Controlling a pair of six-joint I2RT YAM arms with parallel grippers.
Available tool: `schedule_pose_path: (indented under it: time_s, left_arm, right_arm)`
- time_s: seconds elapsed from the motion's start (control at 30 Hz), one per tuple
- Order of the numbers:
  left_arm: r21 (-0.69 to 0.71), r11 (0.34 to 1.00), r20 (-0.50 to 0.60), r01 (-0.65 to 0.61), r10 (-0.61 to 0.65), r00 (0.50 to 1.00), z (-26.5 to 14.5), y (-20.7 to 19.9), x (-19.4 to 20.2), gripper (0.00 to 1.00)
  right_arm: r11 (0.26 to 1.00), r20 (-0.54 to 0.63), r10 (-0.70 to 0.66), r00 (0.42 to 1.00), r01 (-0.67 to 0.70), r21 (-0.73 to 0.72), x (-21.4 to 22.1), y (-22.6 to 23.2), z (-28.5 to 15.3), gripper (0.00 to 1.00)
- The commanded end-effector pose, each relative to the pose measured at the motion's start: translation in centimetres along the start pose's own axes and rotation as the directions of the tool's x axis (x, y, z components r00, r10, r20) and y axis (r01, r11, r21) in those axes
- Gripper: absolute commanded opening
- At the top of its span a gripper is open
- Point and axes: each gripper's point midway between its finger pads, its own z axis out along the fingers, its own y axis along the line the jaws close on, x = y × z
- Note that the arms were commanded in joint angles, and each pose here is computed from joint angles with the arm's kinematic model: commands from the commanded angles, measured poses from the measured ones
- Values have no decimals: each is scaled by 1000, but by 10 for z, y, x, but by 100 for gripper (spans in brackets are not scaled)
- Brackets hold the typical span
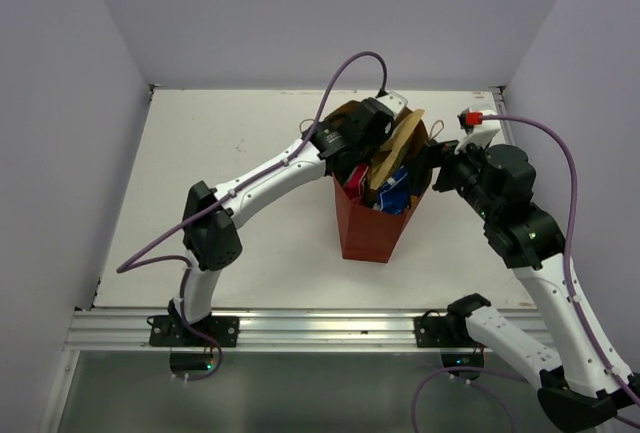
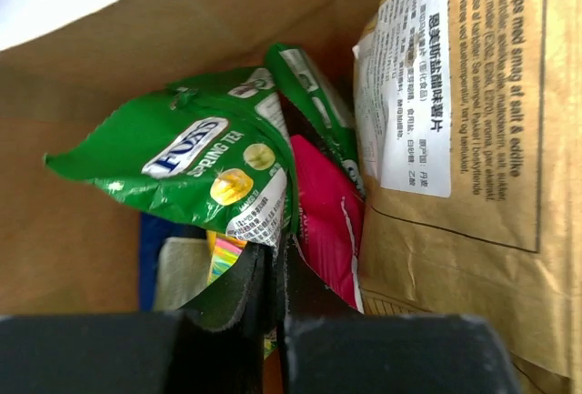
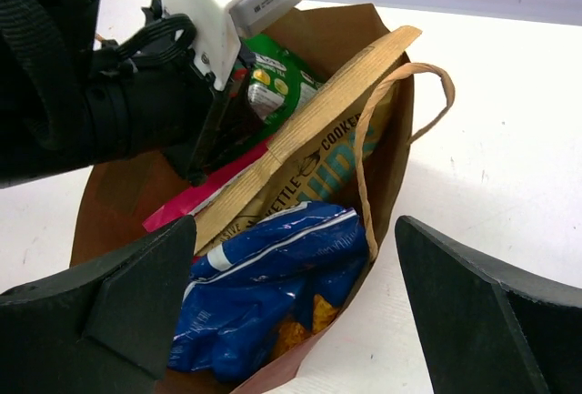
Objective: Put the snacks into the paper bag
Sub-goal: Place the snack in the paper bag.
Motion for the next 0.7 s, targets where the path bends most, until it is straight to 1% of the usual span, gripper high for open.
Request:
schedule_pose_path:
  time_s: [0.0, 0.03, 0.13, 0.2, 0.3, 0.33, 0.37, 0.43, 0.47, 0.57, 0.6, 0.67]
  left_arm:
    - [163, 983, 68, 88, -100, 993, 5, -37, -17, 6]
    - [172, 982, 48, 84, -93, 995, 10, -41, -7, 6]
    - [211, 974, 24, 81, -89, 996, 18, -51, 3, 7]
    - [240, 968, 21, 74, -81, 997, 19, -56, 5, 8]
    - [256, 965, 39, 61, -73, 997, 12, -56, -2, 13]
    - [250, 966, 49, 58, -73, 996, 9, -54, -5, 18]
    - [208, 977, 95, 48, -69, 993, -3, -40, -21, 26]
    - [188, 981, 123, 51, -75, 990, -14, -32, -30, 33]
    - [183, 982, 157, 49, -79, 984, -27, -26, -42, 40]
    - [149, 988, 211, 47, -78, 974, -46, -13, -59, 49]
    - [142, 988, 240, 52, -85, 967, -59, -7, -67, 55]
    - [122, 991, 275, 58, -90, 957, -72, 2, -77, 60]
  right_arm:
    - [1000, 25, -2, 1000, 3, -9, -6, 1, 0, 95]
    - [1000, 25, -3, 1000, 3, -9, -6, 2, 0, 95]
    - [1000, 22, -3, 1000, 3, -7, -5, 1, 1, 95]
    - [1000, 20, -3, 1000, 3, -8, -4, 1, 2, 95]
    - [1000, 16, -1, 1000, 1, -12, -4, 2, 3, 95]
    - [1000, 19, -1, 1000, 1, -12, -5, 2, 2, 95]
    - [1000, 22, -3, 1000, 3, -11, -6, 2, 2, 95]
    - [1000, 22, -3, 1000, 3, -11, -6, 2, 1, 95]
    - [1000, 23, -3, 1000, 3, -10, -6, 2, 1, 95]
    - [1000, 24, -2, 1000, 3, -12, -7, 2, 1, 95]
    - [1000, 24, -3, 1000, 3, -13, -7, 3, 1, 95]
    - [1000, 28, -2, 1000, 3, -14, -8, 3, 1, 95]
